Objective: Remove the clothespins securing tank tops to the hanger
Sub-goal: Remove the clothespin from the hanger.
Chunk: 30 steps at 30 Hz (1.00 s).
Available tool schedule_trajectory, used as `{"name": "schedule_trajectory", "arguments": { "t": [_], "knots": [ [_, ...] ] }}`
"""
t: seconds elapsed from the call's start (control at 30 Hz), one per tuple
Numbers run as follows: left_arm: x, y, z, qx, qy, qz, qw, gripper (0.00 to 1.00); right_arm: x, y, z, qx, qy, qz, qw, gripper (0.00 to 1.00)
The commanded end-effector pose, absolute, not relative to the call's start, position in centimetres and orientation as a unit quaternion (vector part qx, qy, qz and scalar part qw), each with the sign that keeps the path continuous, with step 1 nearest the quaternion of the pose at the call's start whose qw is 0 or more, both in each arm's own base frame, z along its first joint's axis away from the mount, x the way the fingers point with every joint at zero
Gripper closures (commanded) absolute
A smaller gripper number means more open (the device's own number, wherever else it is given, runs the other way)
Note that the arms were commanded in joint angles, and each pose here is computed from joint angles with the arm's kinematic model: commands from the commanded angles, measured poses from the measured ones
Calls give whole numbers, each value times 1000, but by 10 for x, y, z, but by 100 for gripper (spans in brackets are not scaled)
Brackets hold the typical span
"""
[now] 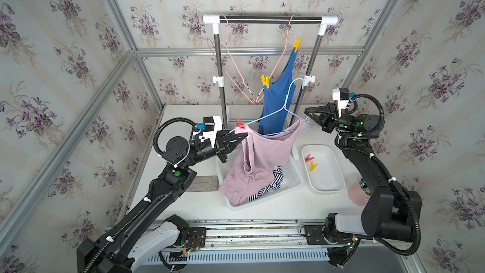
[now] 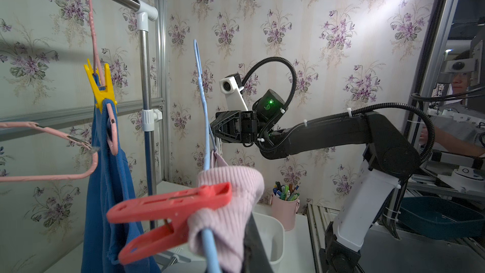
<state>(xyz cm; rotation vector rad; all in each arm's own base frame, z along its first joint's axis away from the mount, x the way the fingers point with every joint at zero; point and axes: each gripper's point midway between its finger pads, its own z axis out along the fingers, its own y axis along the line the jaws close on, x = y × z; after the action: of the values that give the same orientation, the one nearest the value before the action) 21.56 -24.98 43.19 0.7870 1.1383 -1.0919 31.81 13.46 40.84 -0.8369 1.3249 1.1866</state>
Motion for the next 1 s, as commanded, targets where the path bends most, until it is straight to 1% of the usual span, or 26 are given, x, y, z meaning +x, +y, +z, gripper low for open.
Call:
{"name": "schedule_trajectory", "arguments": {
  "t": [0.0,0.27,0.57,0.83,0.97],
  "knots": [
    [211,-248,438,346,478,-482,647,100,324,132,418,-355,558,482,574,100],
    [211,-247,430,342,484,-481,646,100,329,125,446,-346,549,462,604,100],
    [210,-236,436,316,484,-466,669,100,323,117,446,-297,573,427,633,100],
    [216,-225,437,290,491,-440,694,100,313,94,454,-200,604,351,687,100],
    [220,-223,436,283,495,-430,700,100,301,86,458,-164,615,328,698,100]
  ]
}}
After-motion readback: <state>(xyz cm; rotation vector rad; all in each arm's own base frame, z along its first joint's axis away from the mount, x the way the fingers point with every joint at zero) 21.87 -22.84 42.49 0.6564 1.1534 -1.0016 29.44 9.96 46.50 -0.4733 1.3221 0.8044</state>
